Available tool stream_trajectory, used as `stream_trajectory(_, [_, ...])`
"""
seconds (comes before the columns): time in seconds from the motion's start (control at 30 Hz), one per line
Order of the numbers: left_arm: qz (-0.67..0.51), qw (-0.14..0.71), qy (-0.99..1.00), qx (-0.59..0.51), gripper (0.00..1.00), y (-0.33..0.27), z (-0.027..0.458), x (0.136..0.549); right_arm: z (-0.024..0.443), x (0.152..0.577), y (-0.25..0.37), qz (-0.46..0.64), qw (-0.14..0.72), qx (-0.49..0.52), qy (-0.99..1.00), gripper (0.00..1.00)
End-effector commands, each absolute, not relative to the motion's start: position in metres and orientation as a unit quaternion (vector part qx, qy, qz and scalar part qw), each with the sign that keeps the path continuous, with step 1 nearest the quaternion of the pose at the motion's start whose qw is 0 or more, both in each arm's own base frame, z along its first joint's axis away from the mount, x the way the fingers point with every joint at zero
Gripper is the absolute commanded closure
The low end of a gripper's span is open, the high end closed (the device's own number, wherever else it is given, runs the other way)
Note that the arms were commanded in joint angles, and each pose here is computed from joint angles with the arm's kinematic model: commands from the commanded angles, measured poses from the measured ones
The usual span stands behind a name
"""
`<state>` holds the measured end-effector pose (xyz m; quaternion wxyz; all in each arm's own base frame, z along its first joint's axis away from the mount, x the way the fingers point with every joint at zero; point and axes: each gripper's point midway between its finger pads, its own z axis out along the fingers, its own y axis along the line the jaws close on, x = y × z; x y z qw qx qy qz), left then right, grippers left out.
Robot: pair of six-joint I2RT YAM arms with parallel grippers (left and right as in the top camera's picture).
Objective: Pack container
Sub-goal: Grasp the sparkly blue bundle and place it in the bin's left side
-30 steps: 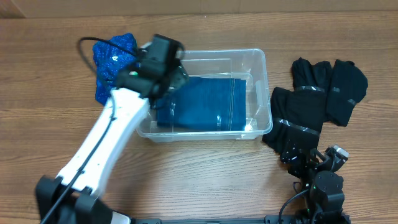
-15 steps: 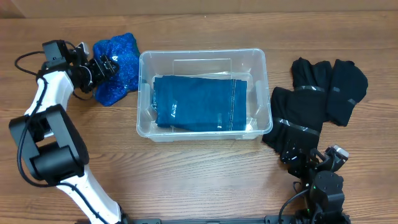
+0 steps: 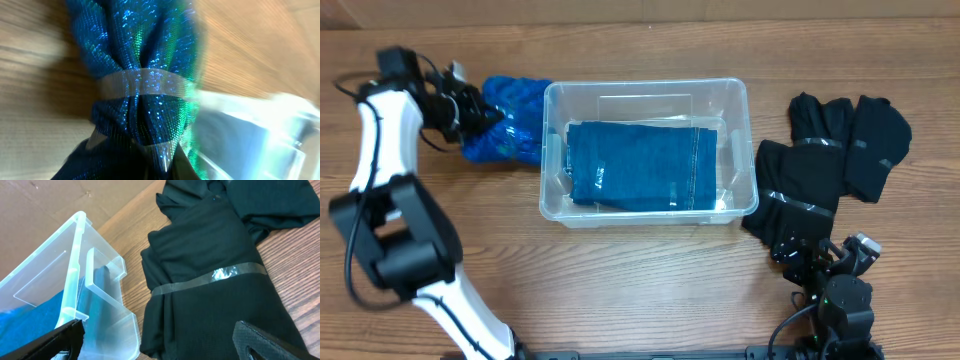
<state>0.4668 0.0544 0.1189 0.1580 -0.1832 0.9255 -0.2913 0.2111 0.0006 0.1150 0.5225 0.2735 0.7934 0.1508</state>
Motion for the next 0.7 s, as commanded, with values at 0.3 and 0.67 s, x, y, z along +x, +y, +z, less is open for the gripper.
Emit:
stream_trajectory(0.3, [-0.256,0.315,0.910,-0.088,0.96,-0.109,0.337,0.392,0.109,0.211,-0.002,0.146,0.520,0.280,0.794,0.00])
stream_trajectory(0.67, [-0.147,0.119,0.979,-0.076,0.84,-0.163,0.165,0.411,0.109,0.211,-0.002,0.146,0.520,0.280,0.794,0.00])
